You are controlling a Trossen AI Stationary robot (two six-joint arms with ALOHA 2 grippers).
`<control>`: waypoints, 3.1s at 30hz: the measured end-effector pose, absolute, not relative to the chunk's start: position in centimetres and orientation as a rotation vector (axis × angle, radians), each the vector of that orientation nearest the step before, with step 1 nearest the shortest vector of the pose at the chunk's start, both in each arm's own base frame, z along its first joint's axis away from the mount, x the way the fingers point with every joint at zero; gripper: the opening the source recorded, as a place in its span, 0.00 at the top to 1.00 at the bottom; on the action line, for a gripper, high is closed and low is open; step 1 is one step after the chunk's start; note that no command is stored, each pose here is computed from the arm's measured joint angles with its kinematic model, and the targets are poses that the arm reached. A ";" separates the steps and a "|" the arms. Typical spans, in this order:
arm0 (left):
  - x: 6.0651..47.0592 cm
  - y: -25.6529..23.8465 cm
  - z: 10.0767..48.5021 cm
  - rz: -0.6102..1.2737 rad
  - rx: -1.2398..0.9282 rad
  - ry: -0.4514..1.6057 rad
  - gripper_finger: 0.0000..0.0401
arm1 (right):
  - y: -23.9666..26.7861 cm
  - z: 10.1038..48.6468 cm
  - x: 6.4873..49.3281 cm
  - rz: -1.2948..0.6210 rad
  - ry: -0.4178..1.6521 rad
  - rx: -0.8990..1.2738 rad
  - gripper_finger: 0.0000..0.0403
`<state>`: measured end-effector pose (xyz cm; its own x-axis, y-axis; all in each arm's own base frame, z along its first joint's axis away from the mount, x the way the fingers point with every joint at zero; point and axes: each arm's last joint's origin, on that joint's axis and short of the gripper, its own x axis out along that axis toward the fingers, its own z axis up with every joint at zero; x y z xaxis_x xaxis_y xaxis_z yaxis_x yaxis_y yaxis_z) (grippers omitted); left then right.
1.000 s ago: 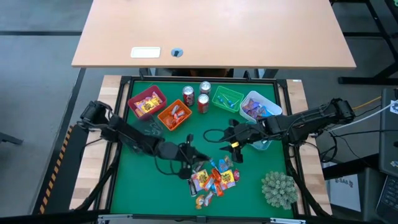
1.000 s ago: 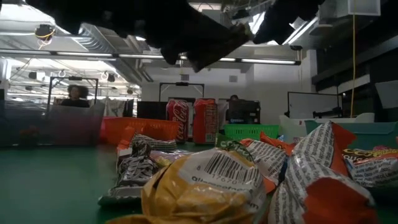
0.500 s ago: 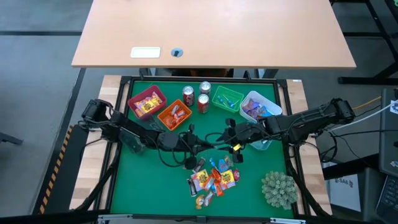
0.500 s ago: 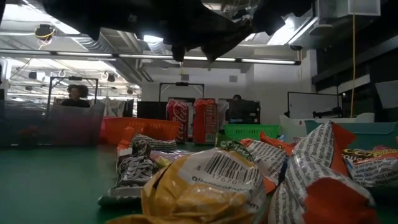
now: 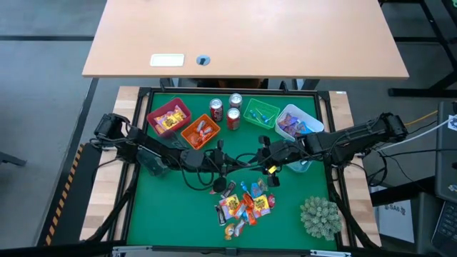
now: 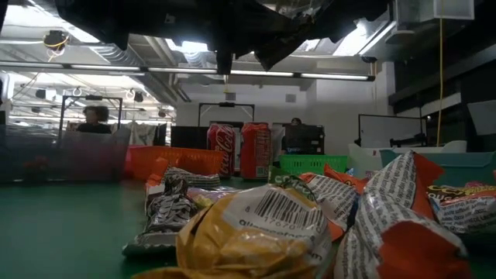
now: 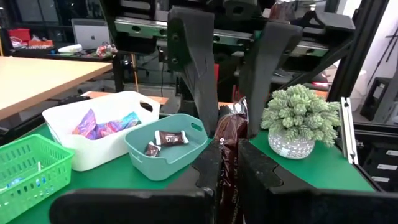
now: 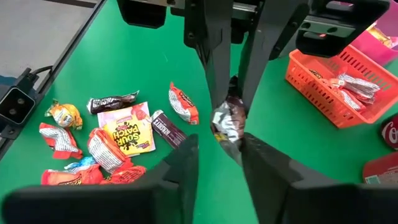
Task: Sort candy
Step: Put the brown chocolate into the blue bin, then put the orange chocolate into the orange bin
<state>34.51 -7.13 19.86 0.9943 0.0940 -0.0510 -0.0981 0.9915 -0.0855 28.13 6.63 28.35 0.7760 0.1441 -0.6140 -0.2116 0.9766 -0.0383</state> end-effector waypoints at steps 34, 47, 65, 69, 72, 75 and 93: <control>34.5 -7.1 19.9 0.102 -0.168 0.041 0.73 | 6.3 28.1 27.3 0.153 0.730 -0.092 1.00; 34.5 -7.1 19.7 0.102 -0.162 0.063 0.62 | 4.2 27.5 20.5 -0.178 1.200 -0.043 1.00; 34.2 -8.7 19.6 0.030 -0.179 0.081 0.62 | 3.6 27.0 18.3 -0.326 1.412 -0.038 0.87; 34.0 -9.4 19.6 0.007 -0.125 0.084 0.62 | 3.6 27.0 18.3 -0.326 1.412 -0.038 0.79; 33.8 -10.0 19.5 -0.010 -0.125 0.087 0.63 | 3.6 27.0 18.3 -0.325 1.412 -0.038 0.73; 33.5 -10.6 19.7 -0.028 -0.124 0.092 0.63 | 3.6 27.0 18.3 -0.325 1.412 -0.038 0.68; 27.8 -12.4 19.3 0.078 -0.326 0.641 0.63 | 4.0 27.3 19.9 -0.291 1.251 0.022 0.66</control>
<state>27.76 -12.37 19.28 0.8008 -0.0289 -0.5983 -0.1712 0.9462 -0.2747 19.90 3.98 27.28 0.2828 -0.2057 -0.9369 0.2293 0.9629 -0.1422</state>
